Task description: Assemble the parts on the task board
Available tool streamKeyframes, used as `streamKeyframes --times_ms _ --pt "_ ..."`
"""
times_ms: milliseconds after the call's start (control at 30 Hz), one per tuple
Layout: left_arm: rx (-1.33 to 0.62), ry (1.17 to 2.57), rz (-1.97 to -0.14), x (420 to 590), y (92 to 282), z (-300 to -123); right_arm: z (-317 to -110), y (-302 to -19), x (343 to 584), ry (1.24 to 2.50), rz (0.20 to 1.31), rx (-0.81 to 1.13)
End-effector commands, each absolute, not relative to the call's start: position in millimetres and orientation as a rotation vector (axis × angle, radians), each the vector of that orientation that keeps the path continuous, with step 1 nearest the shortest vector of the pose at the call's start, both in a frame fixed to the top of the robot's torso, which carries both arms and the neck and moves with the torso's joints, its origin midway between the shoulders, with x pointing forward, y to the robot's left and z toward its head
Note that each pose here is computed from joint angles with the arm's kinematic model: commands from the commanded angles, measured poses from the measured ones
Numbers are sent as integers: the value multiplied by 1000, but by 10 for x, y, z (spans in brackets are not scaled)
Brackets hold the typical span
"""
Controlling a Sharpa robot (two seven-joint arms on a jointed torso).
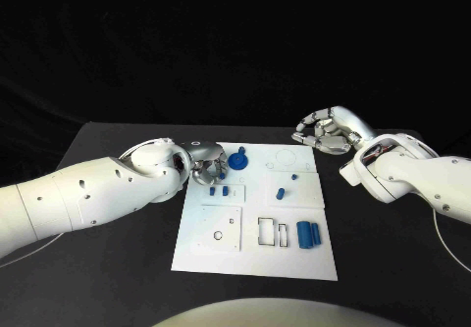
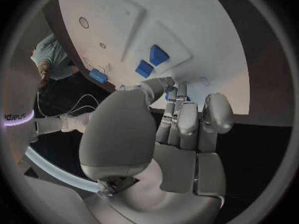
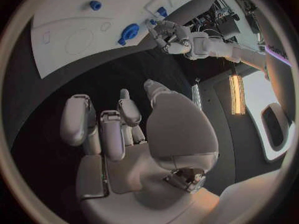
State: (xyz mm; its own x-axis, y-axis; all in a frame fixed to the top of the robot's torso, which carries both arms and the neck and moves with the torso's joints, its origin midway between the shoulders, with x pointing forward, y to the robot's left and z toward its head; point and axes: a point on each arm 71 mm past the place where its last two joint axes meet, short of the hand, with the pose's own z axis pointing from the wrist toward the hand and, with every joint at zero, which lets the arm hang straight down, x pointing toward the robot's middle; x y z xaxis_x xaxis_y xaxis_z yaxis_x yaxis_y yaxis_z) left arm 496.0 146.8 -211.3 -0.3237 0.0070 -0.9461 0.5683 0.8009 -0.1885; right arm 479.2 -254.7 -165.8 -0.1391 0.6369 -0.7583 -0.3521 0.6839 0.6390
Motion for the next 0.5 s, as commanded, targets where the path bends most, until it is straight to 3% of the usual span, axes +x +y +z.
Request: streamKeyframes --times_ms 33,500 --pt "447 1827 -608 4952 1456 -2111 -1660 -2535 4787 1481 873 233" --pt "444 1832 -602 4948 1484 -2115 -1663 -2535 4786 1482 873 233"
